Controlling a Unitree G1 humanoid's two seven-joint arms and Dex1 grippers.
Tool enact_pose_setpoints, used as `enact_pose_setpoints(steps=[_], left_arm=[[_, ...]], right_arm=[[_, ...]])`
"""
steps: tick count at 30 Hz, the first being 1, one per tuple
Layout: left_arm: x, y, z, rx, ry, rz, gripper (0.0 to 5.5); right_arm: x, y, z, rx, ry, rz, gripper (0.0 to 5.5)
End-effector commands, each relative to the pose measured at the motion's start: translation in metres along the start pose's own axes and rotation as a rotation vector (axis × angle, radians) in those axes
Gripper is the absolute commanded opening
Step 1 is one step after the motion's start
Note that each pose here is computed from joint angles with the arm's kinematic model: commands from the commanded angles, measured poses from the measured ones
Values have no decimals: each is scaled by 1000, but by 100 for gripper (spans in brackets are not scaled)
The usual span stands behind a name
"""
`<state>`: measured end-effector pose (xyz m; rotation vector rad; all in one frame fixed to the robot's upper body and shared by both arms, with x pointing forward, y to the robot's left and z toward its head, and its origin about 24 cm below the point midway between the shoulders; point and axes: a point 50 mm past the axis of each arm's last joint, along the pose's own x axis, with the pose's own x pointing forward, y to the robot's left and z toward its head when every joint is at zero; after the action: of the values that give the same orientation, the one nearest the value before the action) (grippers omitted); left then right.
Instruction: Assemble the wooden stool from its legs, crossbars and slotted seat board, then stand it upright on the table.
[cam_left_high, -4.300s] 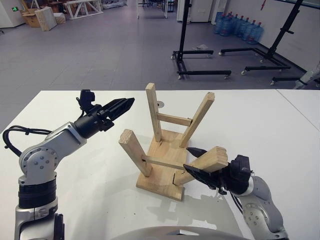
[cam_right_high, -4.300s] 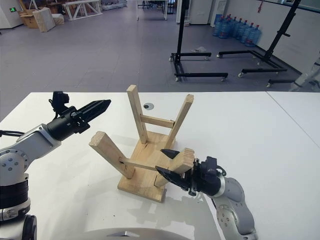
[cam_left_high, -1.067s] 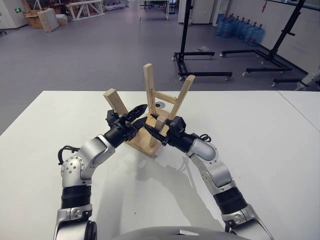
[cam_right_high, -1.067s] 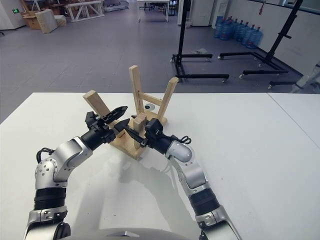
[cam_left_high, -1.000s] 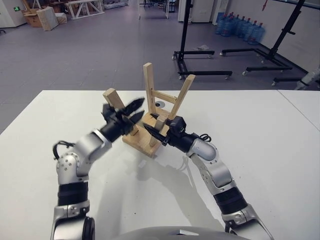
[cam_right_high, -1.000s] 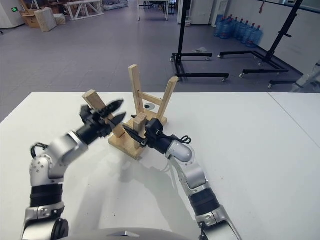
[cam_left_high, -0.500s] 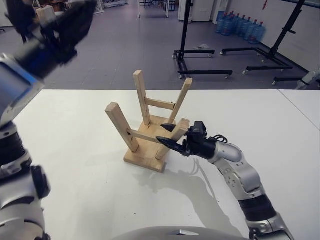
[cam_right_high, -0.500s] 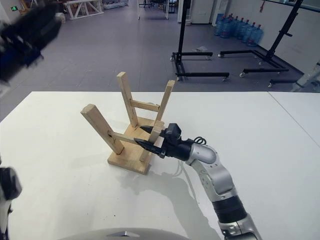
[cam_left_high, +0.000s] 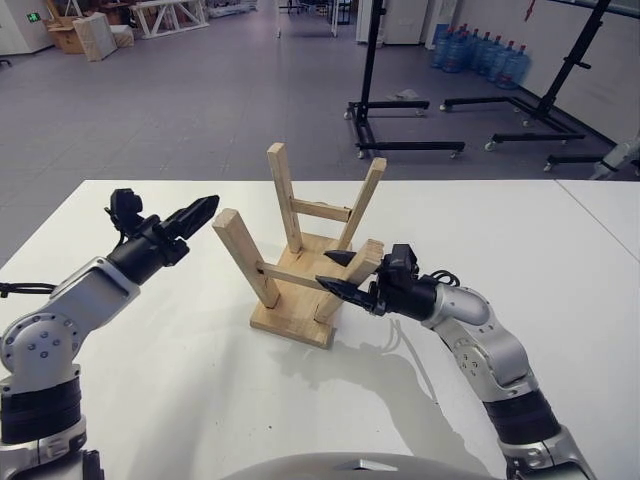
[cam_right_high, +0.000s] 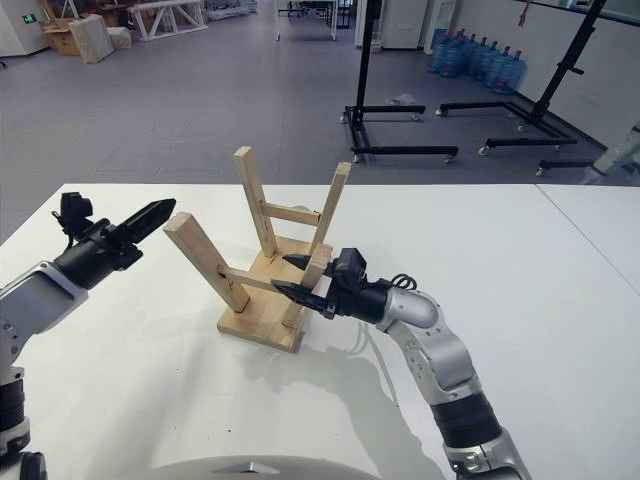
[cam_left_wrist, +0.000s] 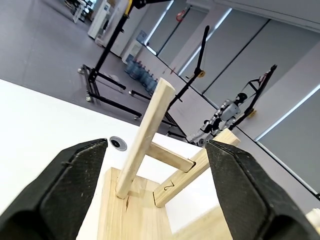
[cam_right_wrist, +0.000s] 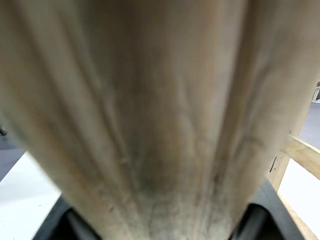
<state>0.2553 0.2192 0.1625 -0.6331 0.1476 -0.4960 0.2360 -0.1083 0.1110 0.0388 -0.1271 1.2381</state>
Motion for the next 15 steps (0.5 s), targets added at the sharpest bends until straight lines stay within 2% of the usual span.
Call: enact_pose_setpoints(steps=[1,8,15], left_arm=[[18,-15,-17,-7,26,-46,361],[20,-26,-37,5,80,-79,361],[19,-19,-40,-29,78,-68,361]], right_arm=[[11,7,-23,55,122,26,205],[40,4,-34,76,131,-3,205],[34,2,-36,81,104,-49,205]])
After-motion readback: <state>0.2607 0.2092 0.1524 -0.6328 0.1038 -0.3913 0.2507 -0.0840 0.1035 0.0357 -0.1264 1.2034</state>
